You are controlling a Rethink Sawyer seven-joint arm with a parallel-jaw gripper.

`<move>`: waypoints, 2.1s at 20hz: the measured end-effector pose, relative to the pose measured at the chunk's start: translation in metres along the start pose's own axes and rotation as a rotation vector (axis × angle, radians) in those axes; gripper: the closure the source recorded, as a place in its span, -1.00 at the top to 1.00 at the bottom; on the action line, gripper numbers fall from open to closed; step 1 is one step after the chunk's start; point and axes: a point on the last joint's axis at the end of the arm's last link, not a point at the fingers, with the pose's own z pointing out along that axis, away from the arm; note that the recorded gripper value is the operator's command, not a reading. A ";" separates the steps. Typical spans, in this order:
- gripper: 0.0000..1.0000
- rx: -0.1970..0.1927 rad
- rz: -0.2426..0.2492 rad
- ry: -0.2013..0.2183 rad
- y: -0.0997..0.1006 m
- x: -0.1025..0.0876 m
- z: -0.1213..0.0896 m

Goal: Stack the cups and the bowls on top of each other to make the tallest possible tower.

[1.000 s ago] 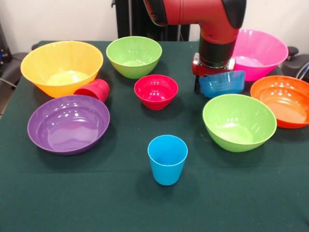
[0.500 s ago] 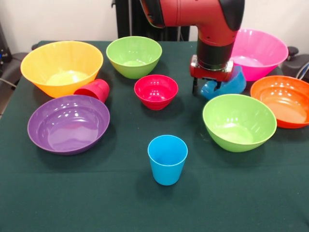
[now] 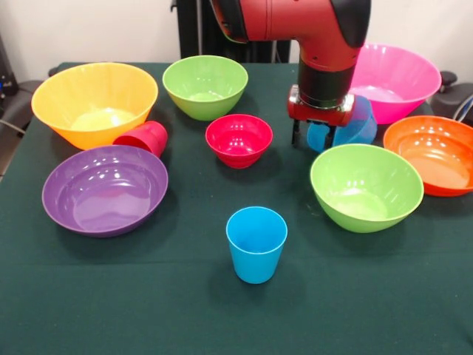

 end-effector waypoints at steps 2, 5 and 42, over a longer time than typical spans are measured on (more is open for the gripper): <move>1.00 0.000 0.001 0.000 0.000 0.000 0.000; 1.00 -0.002 0.004 -0.001 -0.001 -0.002 0.000; 1.00 -0.074 0.056 -0.020 0.025 -0.017 -0.029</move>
